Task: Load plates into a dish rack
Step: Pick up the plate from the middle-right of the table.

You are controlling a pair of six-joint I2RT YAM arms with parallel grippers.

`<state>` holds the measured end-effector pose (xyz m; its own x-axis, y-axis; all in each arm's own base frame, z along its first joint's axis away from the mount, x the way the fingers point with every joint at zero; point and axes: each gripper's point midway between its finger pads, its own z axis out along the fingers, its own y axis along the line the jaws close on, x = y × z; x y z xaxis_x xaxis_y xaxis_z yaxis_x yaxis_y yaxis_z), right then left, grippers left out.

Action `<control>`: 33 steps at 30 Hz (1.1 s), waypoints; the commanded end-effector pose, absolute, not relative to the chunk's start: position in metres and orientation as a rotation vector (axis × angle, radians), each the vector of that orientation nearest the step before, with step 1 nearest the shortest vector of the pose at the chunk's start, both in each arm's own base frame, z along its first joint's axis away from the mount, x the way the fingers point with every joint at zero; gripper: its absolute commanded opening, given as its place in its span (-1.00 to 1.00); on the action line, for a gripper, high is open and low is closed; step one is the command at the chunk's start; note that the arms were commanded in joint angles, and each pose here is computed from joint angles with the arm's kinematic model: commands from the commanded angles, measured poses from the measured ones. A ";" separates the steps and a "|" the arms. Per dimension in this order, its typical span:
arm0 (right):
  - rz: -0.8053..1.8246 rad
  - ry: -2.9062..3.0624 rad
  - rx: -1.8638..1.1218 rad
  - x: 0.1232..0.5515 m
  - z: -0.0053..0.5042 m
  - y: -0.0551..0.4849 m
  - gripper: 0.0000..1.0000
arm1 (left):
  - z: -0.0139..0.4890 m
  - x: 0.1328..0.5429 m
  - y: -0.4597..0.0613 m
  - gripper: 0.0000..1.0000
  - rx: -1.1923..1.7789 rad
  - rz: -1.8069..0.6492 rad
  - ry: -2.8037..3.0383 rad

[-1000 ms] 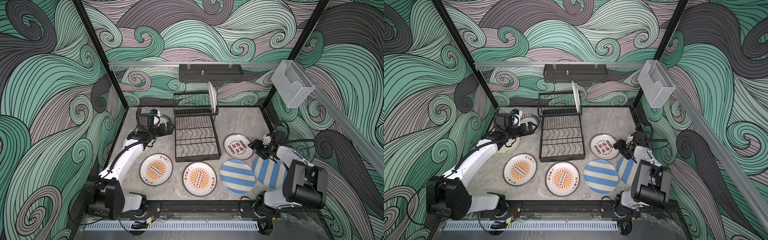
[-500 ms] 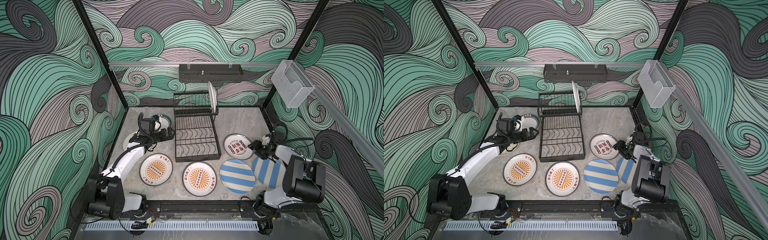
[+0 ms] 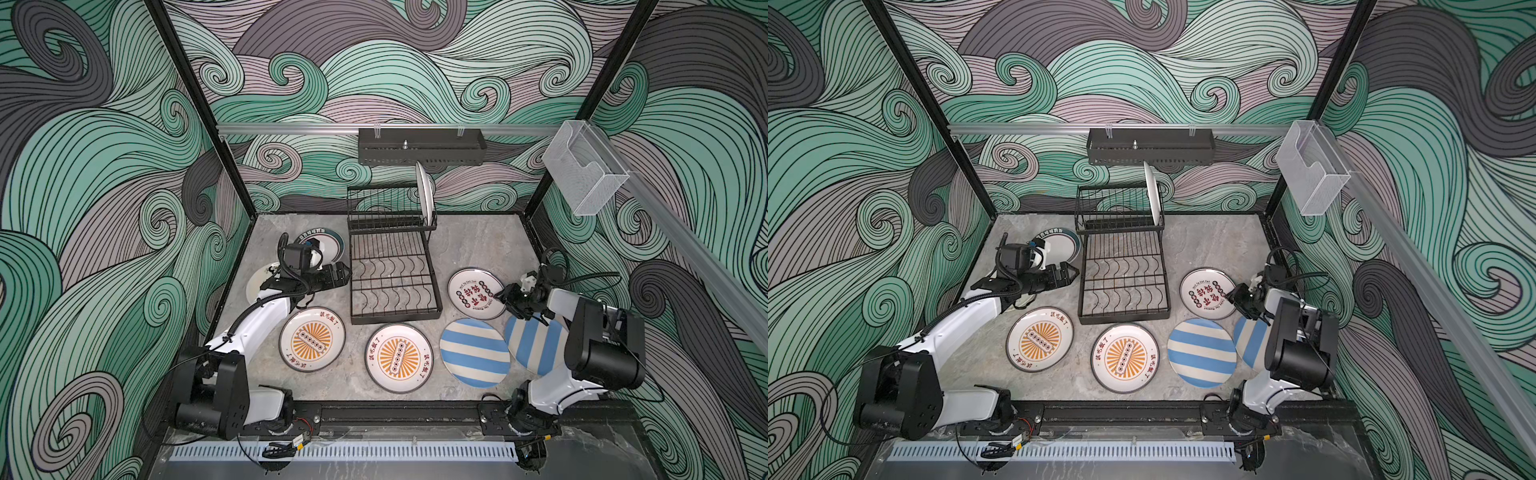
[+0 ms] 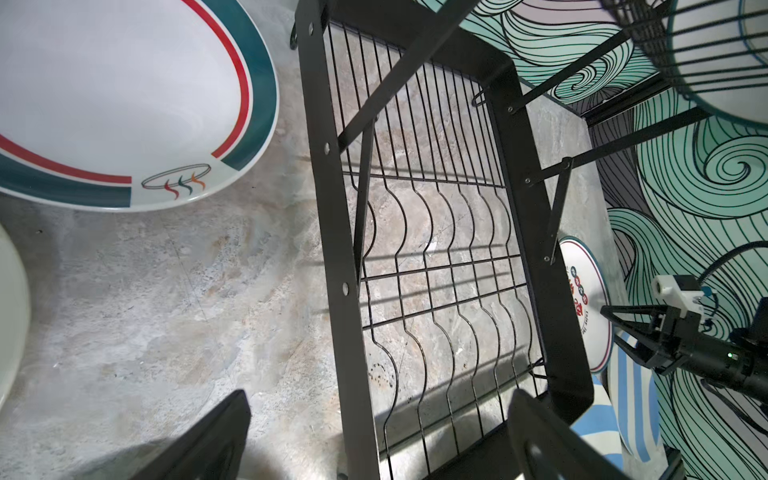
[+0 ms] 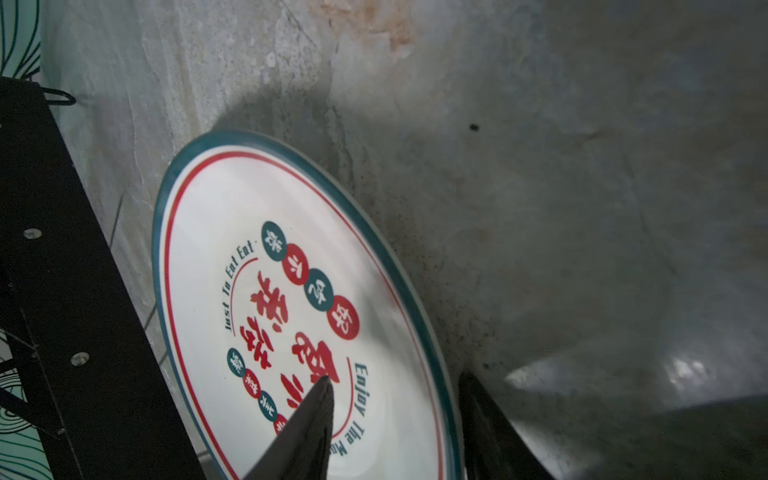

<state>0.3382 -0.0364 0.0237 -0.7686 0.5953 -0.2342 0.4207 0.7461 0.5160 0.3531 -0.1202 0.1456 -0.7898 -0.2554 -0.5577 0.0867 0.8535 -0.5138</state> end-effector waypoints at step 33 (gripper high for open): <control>0.866 2.231 0.768 0.355 0.108 -0.038 -1.00 | 0.130 0.342 -0.127 0.97 -0.120 -0.777 2.408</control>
